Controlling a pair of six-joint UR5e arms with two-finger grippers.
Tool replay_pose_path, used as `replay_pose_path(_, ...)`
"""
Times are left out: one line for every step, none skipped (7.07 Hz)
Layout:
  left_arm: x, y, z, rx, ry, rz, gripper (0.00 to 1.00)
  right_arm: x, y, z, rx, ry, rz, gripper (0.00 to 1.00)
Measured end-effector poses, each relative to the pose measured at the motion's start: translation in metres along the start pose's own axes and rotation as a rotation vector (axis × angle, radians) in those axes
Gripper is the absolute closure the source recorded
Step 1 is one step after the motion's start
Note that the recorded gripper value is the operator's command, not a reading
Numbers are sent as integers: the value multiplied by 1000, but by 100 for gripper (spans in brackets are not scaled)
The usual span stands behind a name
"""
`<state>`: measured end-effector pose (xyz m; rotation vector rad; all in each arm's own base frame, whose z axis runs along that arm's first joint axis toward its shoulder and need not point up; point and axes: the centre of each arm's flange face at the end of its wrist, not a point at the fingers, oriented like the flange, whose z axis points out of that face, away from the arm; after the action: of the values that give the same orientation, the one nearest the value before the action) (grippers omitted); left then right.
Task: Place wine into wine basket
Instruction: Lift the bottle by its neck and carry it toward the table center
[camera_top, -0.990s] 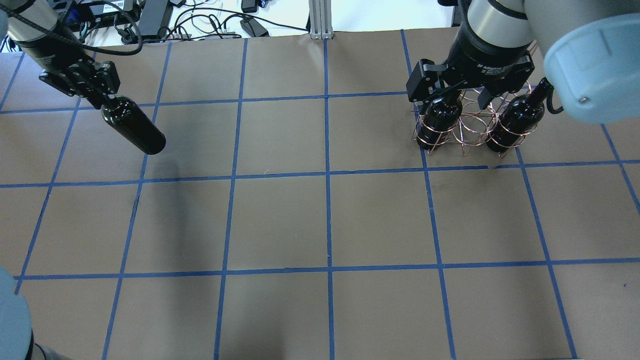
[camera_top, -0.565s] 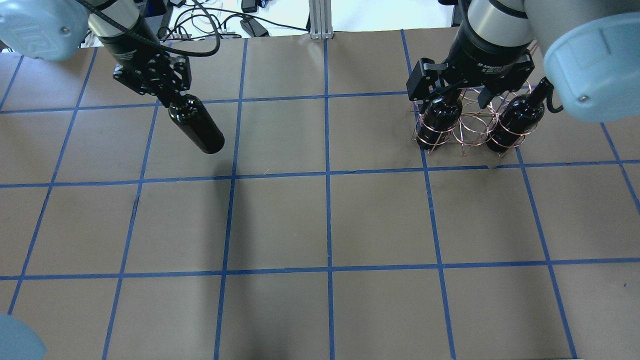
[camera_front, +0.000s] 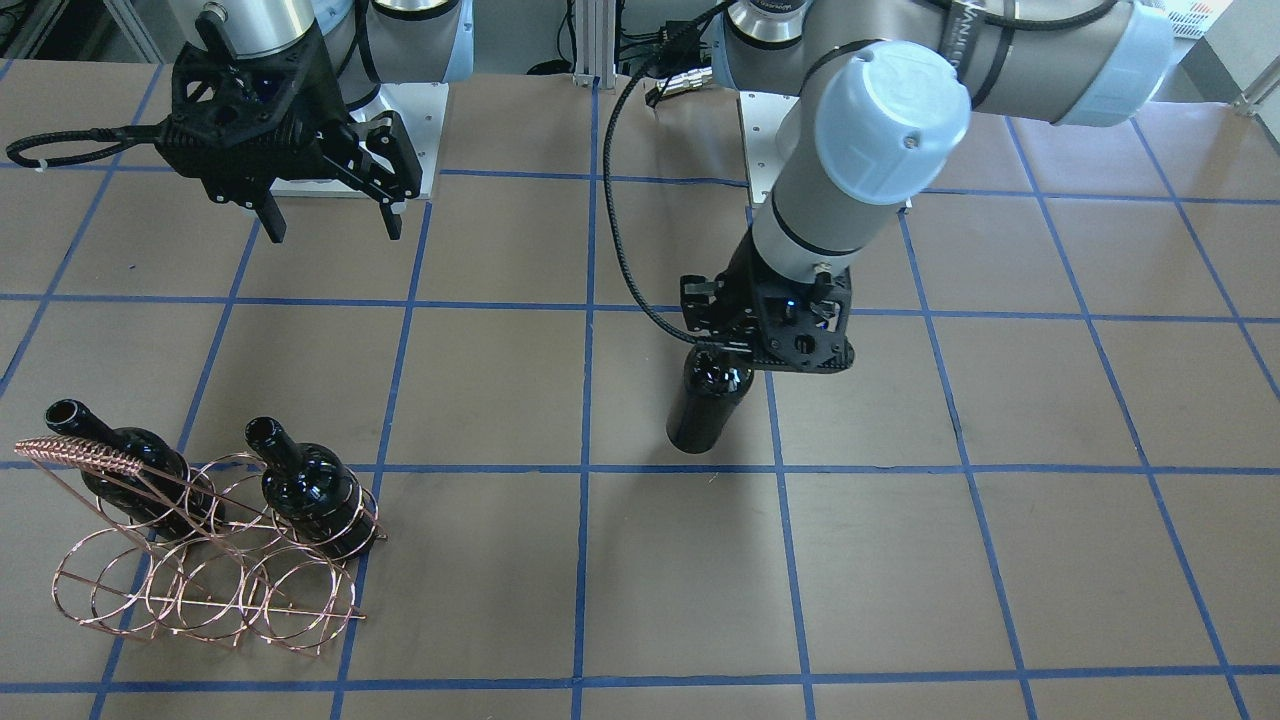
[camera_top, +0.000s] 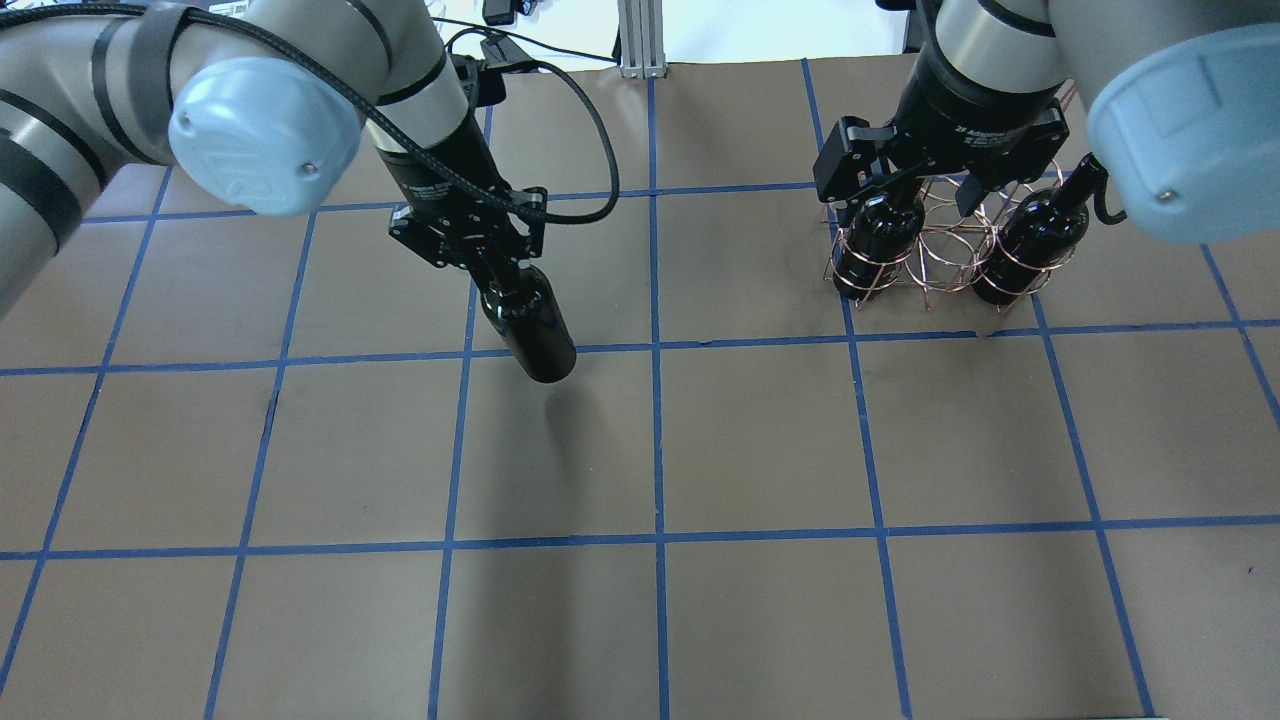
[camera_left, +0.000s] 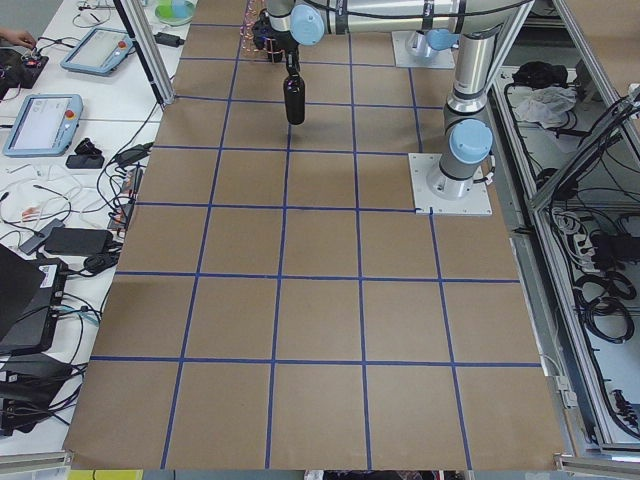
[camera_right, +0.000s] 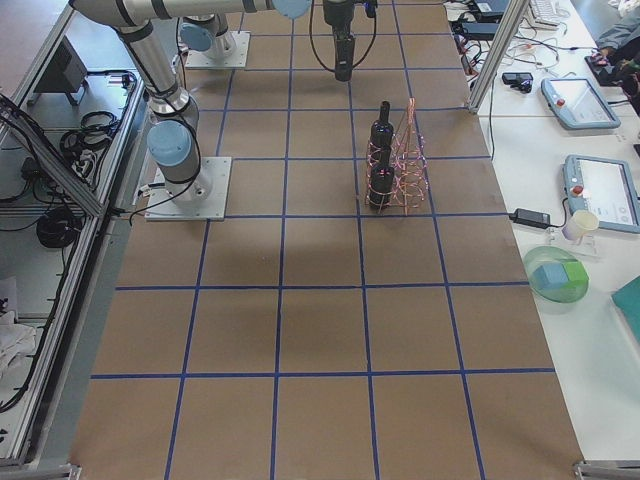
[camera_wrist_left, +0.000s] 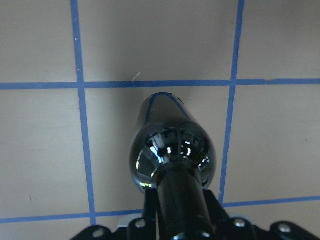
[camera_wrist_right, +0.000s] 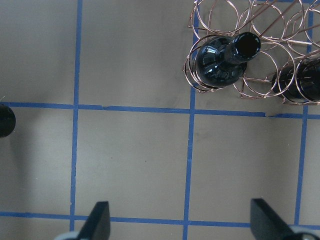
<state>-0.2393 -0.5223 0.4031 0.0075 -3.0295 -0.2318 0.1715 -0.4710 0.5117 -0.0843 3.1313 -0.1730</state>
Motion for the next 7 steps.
replay_pose_path(21, 17, 13, -24, -6, -3, 100, 0, 0, 0, 0, 1, -1, 0)
replay_pose_path(35, 30, 25, -45, -14, -7, 100, 0, 1, -1, 2, 2, -1, 0)
replay_pose_path(44, 40, 30, -54, -19, -3, 100, 1, 1, -2, 3, 3, 0, 0)
replay_pose_path(50, 49, 32, -57, -24, 5, 100, 1, 2, -2, 3, 4, 0, 0)
replay_pose_path(54, 57, 37, -67, -29, 14, 100, 1, 2, -3, 4, 3, 0, 0)
replay_pose_path(55, 62, 43, -78, -32, 19, 100, 0, 1, -2, 3, 1, 1, 0)
replay_pose_path(56, 66, 45, -84, -31, 22, 100, 0, 1, -1, 1, -2, 1, 0)
